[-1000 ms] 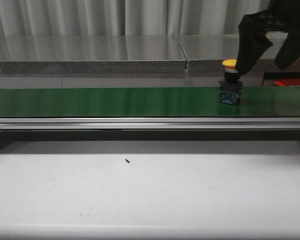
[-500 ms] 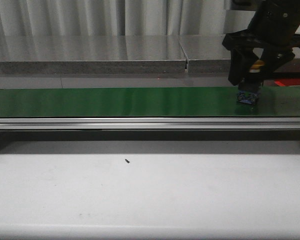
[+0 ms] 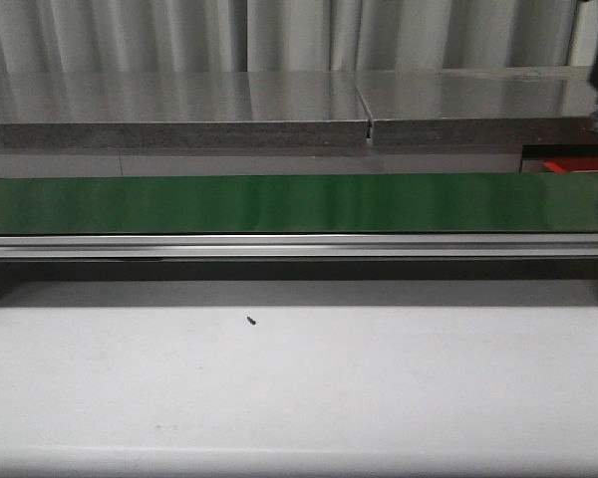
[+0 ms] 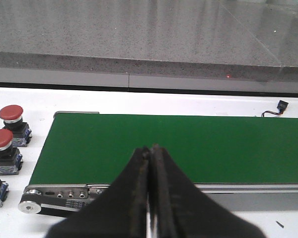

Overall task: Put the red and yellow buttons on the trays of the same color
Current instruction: 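Lower the yellow button into the yellow tray, open the right gripper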

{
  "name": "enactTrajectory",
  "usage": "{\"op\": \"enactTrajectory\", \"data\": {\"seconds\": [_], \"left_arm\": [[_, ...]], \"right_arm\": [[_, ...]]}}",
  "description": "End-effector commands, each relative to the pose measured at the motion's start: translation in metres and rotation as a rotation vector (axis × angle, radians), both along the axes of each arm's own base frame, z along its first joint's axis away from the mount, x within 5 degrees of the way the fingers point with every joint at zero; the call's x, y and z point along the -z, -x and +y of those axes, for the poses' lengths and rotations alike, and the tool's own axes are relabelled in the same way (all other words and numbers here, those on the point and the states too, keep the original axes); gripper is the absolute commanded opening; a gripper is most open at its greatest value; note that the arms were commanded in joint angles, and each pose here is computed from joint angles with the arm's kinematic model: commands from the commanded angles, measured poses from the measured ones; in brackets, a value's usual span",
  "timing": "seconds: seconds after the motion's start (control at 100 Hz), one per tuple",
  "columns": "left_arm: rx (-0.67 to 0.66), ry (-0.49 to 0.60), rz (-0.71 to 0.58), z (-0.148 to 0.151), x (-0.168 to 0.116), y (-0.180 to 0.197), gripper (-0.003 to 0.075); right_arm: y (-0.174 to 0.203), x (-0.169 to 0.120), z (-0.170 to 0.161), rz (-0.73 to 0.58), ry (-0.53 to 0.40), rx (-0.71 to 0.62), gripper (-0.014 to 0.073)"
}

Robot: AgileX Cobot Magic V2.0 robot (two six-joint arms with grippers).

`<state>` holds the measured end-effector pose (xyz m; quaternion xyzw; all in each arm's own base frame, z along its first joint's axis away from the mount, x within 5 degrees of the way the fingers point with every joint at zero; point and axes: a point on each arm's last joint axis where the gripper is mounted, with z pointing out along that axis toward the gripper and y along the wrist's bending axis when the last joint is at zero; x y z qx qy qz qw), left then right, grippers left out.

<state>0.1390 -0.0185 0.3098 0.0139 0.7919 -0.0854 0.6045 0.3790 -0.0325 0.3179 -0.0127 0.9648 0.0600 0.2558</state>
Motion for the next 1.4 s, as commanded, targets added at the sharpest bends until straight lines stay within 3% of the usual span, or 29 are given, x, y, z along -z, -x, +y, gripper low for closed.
{"op": "enactTrajectory", "data": {"seconds": [0.0,0.1,0.3,0.5,0.91,1.03,1.25,1.39], "left_arm": [[-0.020,0.029,-0.102,0.001,-0.016,-0.001,-0.0019],[-0.020,0.029,-0.102,0.001,-0.016,-0.001,-0.0019],[-0.020,0.029,-0.102,0.001,-0.016,-0.001,-0.0019],[-0.020,0.029,-0.102,0.001,-0.016,-0.001,-0.0019],[-0.020,0.029,-0.102,0.001,-0.016,-0.001,-0.0019],[-0.020,0.029,-0.102,0.001,-0.016,-0.001,-0.0019],[-0.020,0.029,-0.102,0.001,-0.016,-0.001,-0.0019],[-0.020,0.029,-0.102,0.001,-0.016,-0.001,-0.0019]], "right_arm": [[0.017,-0.033,-0.029,-0.091,0.007,0.090,0.0093],[0.027,-0.022,-0.059,-0.069,-0.001,0.194,0.0093],[0.045,0.026,-0.098,-0.015,-0.011,0.345,0.0093],[0.053,0.065,-0.110,-0.016,0.003,0.410,0.0093],[0.040,0.097,-0.119,-0.002,0.022,0.424,0.0098],[0.040,0.100,-0.119,0.010,0.023,0.420,0.0181],[0.041,0.100,-0.119,0.029,0.034,0.409,0.0489],[0.044,0.096,-0.119,0.029,0.052,0.398,0.0535]]}}
